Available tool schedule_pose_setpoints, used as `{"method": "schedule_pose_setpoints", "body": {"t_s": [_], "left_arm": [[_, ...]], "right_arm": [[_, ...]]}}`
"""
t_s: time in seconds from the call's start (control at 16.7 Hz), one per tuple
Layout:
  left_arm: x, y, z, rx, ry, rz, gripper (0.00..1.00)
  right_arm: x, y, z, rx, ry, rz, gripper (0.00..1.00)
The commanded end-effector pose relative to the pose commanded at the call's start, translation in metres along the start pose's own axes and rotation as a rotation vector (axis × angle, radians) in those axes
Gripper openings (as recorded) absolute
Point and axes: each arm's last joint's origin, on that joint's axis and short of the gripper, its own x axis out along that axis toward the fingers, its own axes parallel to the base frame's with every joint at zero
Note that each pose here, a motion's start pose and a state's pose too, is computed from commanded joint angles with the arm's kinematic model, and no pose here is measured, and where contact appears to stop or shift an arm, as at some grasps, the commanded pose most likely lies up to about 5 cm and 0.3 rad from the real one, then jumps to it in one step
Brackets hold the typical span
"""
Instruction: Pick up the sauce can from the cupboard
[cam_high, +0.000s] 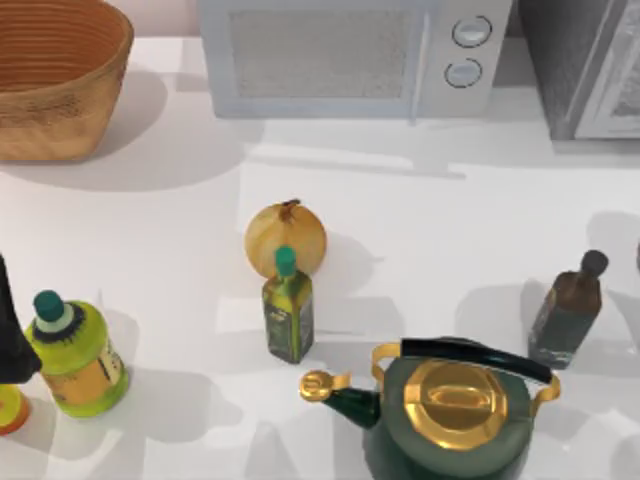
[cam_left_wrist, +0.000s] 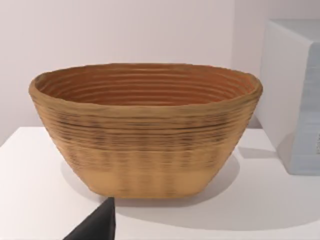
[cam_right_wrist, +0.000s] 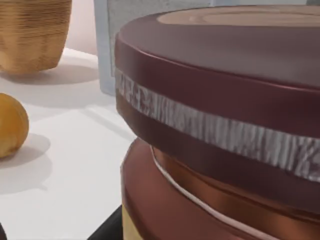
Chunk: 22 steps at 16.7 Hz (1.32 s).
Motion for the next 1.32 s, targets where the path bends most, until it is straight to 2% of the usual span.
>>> {"method": "schedule_pose_setpoints", "body": {"t_s": [0.3, 0.66, 0.84, 1.02, 1.26, 1.32], "left_arm": [[0.000, 0.000, 0.000, 0.000, 0.000, 0.000, 1.00], [0.000, 0.000, 0.000, 0.000, 0.000, 0.000, 1.00], [0.000, 0.000, 0.000, 0.000, 0.000, 0.000, 1.00], [0.000, 0.000, 0.000, 0.000, 0.000, 0.000, 1.00], [0.000, 0.000, 0.000, 0.000, 0.000, 0.000, 1.00], [0.000, 0.000, 0.000, 0.000, 0.000, 0.000, 1.00]], "right_arm": [[0.001, 0.001, 0.000, 0.002, 0.000, 0.005, 0.00], [0.034, -0.004, 0.004, -0.084, -0.044, 0.000, 0.00], [0.049, -0.006, -0.010, -0.053, -0.031, -0.020, 0.00], [0.058, 0.000, -0.025, -0.004, -0.003, -0.004, 0.00], [0.060, 0.001, -0.026, 0.000, 0.000, 0.000, 0.00], [0.060, 0.001, -0.026, 0.000, 0.000, 0.000, 0.08]]}}
